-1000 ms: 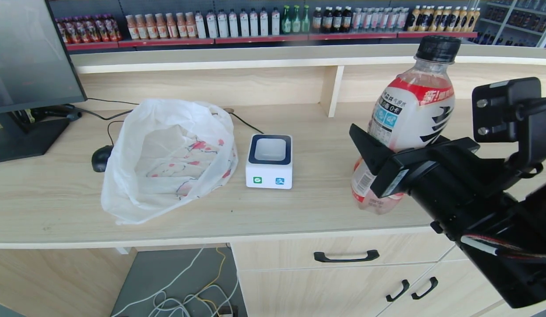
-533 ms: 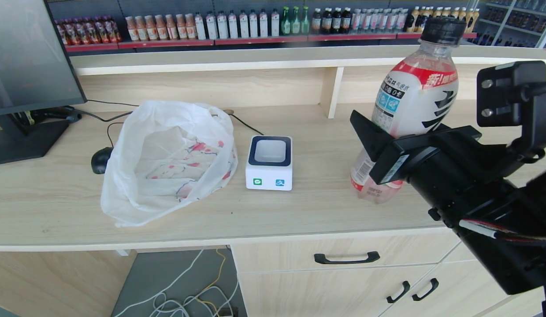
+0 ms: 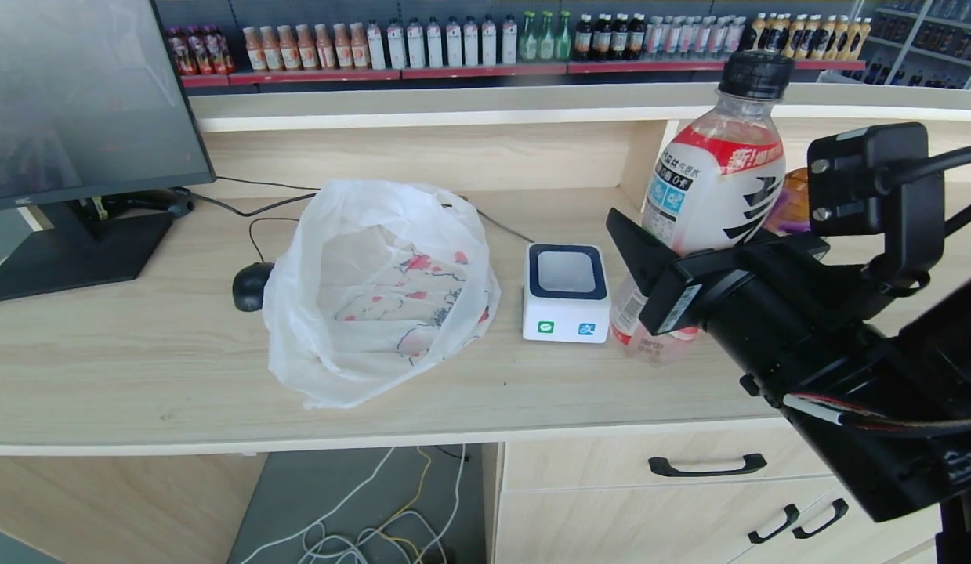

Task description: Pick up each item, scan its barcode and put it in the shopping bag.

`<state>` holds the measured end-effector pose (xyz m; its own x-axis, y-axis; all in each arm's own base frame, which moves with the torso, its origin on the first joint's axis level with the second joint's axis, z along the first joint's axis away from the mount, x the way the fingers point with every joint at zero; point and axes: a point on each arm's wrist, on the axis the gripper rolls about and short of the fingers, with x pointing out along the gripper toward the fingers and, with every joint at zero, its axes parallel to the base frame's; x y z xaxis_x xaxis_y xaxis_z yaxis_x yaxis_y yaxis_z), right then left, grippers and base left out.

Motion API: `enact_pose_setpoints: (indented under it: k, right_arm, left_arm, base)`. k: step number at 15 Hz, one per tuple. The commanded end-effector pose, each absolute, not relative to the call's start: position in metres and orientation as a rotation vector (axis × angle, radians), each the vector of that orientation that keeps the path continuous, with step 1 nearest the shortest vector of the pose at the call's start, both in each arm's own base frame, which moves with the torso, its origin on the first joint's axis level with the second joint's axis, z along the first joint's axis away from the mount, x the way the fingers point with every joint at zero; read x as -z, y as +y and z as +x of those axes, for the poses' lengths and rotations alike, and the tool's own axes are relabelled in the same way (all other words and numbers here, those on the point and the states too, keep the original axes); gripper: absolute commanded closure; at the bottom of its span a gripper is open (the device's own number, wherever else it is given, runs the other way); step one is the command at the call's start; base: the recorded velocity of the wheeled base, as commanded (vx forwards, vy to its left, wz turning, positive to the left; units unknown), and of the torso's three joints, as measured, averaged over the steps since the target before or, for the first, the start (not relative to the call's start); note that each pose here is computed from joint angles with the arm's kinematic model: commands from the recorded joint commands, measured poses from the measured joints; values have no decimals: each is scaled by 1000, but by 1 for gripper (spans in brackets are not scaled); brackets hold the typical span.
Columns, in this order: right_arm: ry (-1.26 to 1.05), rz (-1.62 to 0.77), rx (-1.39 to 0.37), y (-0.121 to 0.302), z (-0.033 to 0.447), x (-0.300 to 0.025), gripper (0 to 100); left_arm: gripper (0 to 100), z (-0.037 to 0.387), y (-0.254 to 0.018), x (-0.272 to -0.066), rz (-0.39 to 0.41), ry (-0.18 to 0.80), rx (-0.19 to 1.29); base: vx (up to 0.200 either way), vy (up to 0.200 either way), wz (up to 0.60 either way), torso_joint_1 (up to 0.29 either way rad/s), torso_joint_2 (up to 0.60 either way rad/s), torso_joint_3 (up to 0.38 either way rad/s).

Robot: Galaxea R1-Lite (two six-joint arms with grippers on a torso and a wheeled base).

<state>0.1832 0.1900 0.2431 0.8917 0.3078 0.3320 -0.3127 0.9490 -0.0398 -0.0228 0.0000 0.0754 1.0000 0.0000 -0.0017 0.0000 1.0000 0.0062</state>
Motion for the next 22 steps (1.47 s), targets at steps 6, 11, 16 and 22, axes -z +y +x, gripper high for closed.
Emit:
enact_pose_setpoints:
  k: [6, 11, 16, 22]
  right_arm:
    - [-361, -17, -341, 193, 185, -246, 100]
    - [-394, -18, -274, 188, 205, -268, 100]
    - [-398, -32, -263, 183, 214, -270, 100]
    - [-563, -270, -436, 172, 272, -293, 100]
  left_arm:
    - [0, -23, 0, -75, 9, 2, 0]
    - [0, -23, 0, -75, 9, 2, 0]
    - [0, -23, 0, -75, 9, 3, 0]
    - [0, -23, 0, -75, 9, 2, 0]
  base:
    - [0, 67, 0, -2, 3, 0]
    - [0, 0, 0, 0, 0, 0]
    - [0, 0, 0, 0, 0, 0]
    - [0, 0, 0, 0, 0, 0]
